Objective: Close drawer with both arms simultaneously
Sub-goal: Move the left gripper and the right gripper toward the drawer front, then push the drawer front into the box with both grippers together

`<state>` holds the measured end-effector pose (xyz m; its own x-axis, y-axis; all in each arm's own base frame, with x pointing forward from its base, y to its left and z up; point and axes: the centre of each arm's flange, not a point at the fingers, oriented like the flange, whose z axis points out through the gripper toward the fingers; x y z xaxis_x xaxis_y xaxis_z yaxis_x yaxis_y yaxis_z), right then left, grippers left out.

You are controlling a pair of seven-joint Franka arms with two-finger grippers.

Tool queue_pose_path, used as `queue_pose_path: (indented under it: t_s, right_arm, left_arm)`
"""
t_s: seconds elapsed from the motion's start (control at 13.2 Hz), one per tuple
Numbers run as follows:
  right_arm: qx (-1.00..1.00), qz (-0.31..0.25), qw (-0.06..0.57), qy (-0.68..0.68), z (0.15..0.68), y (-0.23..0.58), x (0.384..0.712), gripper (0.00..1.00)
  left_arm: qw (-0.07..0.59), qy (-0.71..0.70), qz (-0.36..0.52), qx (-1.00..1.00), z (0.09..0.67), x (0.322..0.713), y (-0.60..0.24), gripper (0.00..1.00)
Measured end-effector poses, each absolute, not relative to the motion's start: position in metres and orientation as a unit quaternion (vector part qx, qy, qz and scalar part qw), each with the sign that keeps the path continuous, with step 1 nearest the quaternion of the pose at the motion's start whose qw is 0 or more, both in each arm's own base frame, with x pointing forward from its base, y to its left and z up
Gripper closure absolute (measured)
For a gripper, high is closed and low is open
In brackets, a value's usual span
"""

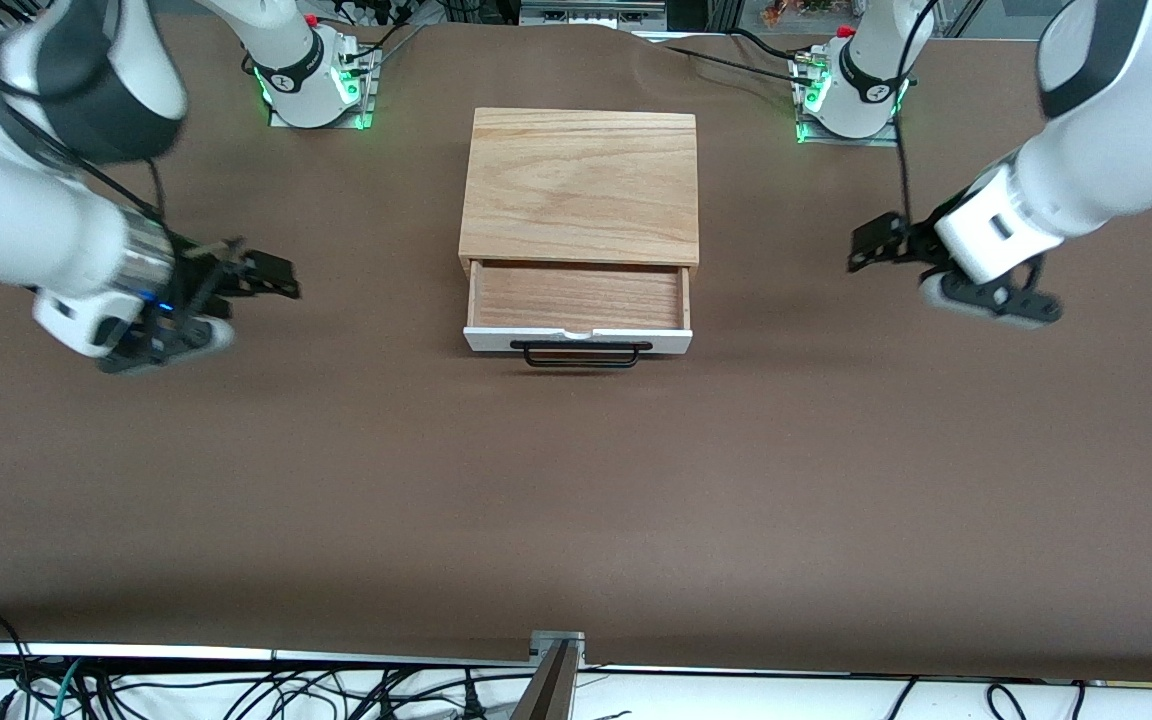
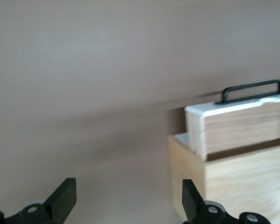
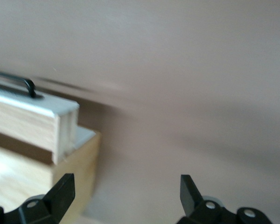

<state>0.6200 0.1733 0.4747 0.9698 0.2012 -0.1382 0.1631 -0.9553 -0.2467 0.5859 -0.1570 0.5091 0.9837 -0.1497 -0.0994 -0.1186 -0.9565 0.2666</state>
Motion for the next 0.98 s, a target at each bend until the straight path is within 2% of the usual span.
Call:
queue_pose_path:
  t_s: [0.23,0.45,0.68,0.98]
  right_arm:
    - [-0.985,0.070,0.146,-0.066,0.405,0.248,0.633,0.00]
    - [-0.981,0.076,0.173,-0.050,0.355,0.313,0.627,0.00]
    - [-0.975,0.100,0.196,-0.042,0.324,0.342,0.617,0.00]
    - [-0.970,0.117,0.213,-0.027,0.311,0.344,0.616,0.00]
  left_arm:
    - [0.188,-0.077,-0.050,0.978,0.447,0.616,-0.230,0.00]
    - [0.231,-0.065,-0.031,0.970,0.392,0.626,-0.289,0.00]
    - [0.237,-0.068,-0.027,0.969,0.352,0.622,-0.325,0.00]
    - [0.228,-0.096,-0.059,0.967,0.312,0.597,-0.370,0.00]
